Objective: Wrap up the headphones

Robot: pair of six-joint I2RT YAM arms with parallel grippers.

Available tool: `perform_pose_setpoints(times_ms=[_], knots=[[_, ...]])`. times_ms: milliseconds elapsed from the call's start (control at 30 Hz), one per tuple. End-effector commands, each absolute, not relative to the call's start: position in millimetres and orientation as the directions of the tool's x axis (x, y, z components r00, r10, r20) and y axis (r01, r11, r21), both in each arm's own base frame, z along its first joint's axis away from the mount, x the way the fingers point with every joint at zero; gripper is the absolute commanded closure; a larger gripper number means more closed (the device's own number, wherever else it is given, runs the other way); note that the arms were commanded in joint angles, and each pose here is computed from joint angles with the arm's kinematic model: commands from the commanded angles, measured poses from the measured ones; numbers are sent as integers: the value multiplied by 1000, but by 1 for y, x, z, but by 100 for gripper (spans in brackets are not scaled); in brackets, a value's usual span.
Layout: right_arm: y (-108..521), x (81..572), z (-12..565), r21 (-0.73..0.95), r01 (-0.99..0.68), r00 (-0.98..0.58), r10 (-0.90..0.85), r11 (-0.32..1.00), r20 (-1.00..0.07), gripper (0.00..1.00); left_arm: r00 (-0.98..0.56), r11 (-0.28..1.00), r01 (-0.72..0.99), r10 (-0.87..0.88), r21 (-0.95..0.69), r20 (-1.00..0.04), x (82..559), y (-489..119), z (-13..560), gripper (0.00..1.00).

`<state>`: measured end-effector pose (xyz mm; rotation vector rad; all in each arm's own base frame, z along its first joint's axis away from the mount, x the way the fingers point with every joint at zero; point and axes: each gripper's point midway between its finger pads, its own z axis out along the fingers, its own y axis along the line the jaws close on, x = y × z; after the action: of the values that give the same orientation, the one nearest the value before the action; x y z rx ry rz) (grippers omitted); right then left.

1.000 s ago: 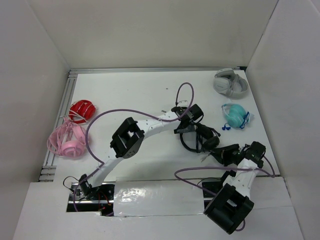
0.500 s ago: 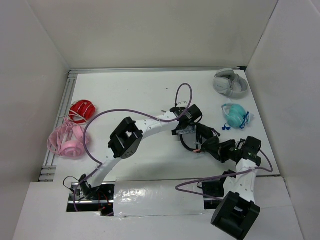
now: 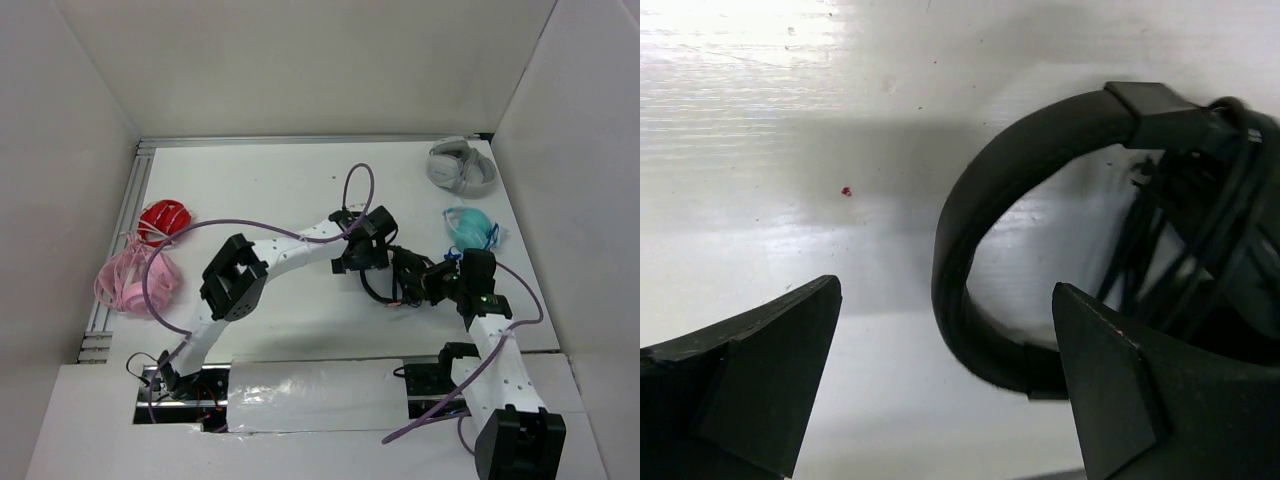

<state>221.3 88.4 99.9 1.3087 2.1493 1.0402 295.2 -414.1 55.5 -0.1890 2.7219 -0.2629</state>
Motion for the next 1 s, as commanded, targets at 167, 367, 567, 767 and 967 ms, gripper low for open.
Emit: perform_pose_setpoints(times_ms=[167,367,567,767,967], knots=[[73,251,100,770,575,-387,921,278,-44,80,-893,936,-82,-221,-341,-392,292,-398,135,1],[84,260,101,749,555,-452,887,362,-94,82,-883,898,-18,-220,-439,-415,282,-390,172,1],[118,270,138,731,420,-563,786,537,-255,71,-866,890,13,-217,-455,-450,279,-379,182,1],[132,268,205,727,256,-524,724,637,-450,50,-875,913,-32,-222,-406,-431,273,-366,181,1],[122,259,251,727,179,-436,716,662,-545,15,-864,913,-35,-233,-408,-447,266,-355,189,1]])
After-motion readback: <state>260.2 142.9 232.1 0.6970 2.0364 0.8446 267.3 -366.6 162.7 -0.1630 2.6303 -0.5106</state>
